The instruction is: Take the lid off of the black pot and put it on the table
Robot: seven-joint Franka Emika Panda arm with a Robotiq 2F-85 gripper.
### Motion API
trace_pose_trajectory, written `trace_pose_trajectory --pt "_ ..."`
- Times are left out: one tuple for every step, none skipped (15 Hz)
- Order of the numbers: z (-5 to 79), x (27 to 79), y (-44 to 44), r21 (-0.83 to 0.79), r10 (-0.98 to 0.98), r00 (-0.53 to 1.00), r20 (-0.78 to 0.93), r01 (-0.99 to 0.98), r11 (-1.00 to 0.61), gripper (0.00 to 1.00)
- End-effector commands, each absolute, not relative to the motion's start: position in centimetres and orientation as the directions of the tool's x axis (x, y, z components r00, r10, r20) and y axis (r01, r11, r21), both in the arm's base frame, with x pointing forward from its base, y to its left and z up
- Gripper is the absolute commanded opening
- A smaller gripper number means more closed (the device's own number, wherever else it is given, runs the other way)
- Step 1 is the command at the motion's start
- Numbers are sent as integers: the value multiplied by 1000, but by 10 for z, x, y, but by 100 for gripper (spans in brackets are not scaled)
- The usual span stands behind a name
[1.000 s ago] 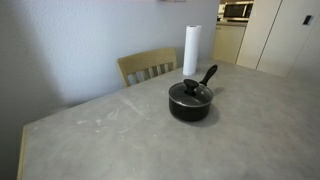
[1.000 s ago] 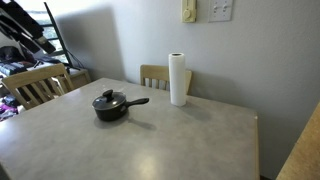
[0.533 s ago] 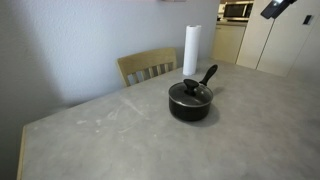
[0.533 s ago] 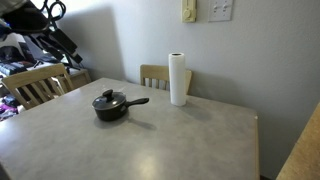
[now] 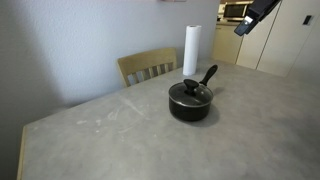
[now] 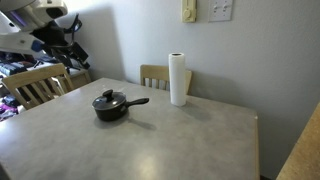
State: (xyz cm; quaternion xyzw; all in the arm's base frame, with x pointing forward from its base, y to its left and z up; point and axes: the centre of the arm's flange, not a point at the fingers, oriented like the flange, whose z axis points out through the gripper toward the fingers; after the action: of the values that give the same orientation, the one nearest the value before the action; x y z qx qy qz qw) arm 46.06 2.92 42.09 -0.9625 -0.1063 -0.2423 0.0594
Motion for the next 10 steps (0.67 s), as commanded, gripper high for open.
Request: trace_pose_trajectory --pt "418 465 29 -67 181 871 457 236 -969 100" --pt "415 471 29 -95 182 885 429 244 -965 100" --pt "412 476 28 -112 181 901 395 243 -964 100" --pt "410 484 28 -131 197 910 366 259 -957 100" --pt "409 489 27 -136 202 916 345 262 -955 100" --pt "409 497 27 -143 223 919 324 281 -949 100" --pt "409 504 27 -151 240 921 307 296 -943 100" --pt "409 514 27 -149 261 922 287 312 -938 100" --pt "410 522 27 -150 280 921 272 328 -933 100" --pt "409 532 27 -144 297 920 255 339 -930 100"
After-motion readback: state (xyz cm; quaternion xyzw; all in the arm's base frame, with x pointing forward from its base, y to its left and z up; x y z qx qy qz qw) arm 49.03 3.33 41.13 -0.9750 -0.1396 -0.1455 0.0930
